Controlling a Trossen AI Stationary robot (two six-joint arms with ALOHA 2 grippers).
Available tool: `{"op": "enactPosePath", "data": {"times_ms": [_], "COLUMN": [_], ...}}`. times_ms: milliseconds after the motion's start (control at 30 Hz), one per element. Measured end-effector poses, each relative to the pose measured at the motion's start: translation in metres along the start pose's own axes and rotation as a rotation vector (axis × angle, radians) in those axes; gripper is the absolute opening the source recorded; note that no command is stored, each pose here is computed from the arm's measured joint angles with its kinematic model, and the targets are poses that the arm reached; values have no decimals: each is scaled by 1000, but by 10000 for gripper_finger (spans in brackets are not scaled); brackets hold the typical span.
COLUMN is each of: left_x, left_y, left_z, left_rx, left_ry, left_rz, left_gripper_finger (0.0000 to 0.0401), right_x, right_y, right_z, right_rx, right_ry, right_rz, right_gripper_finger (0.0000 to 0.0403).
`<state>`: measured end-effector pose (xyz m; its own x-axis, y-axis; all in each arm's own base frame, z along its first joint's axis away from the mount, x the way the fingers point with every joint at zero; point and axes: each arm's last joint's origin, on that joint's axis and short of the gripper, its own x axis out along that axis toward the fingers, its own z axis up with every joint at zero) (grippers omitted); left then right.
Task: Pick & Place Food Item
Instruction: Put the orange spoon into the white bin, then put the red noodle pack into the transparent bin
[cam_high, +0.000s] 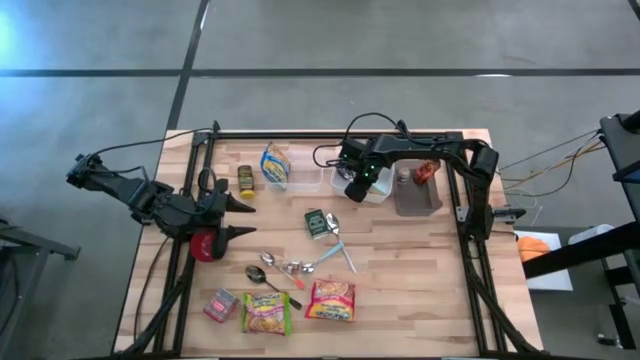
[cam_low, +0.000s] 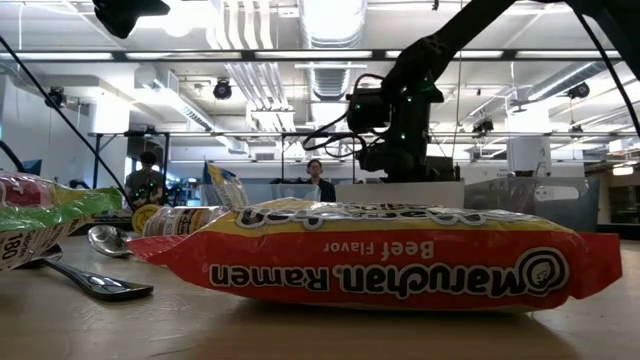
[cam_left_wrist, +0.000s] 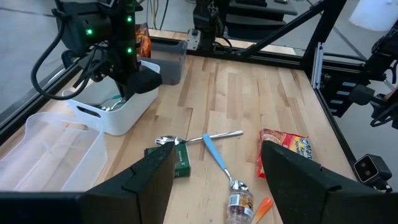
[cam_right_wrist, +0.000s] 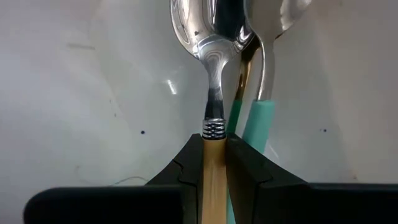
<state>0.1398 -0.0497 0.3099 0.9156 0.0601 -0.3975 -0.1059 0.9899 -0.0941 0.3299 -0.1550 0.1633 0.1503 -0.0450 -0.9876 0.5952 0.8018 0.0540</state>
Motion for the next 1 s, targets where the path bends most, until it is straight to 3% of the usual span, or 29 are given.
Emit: {"op": "enactPosePath", "data": {"times_ms": [633,1000], "left_x": [0,0], "left_y": [0,0], "left_z": [-1,-1], "left_rx": [4,5], "left_ry": [9,10], "left_rz": [3,3], "left_gripper_finger": [243,243], "right_x": [0,-6], "right_y": [0,1], "right_z": [-1,3], "right_rx": [67,67], "right_ry": [6,0], "right_rz": [1,1], "right_gripper_finger": [195,215]}}
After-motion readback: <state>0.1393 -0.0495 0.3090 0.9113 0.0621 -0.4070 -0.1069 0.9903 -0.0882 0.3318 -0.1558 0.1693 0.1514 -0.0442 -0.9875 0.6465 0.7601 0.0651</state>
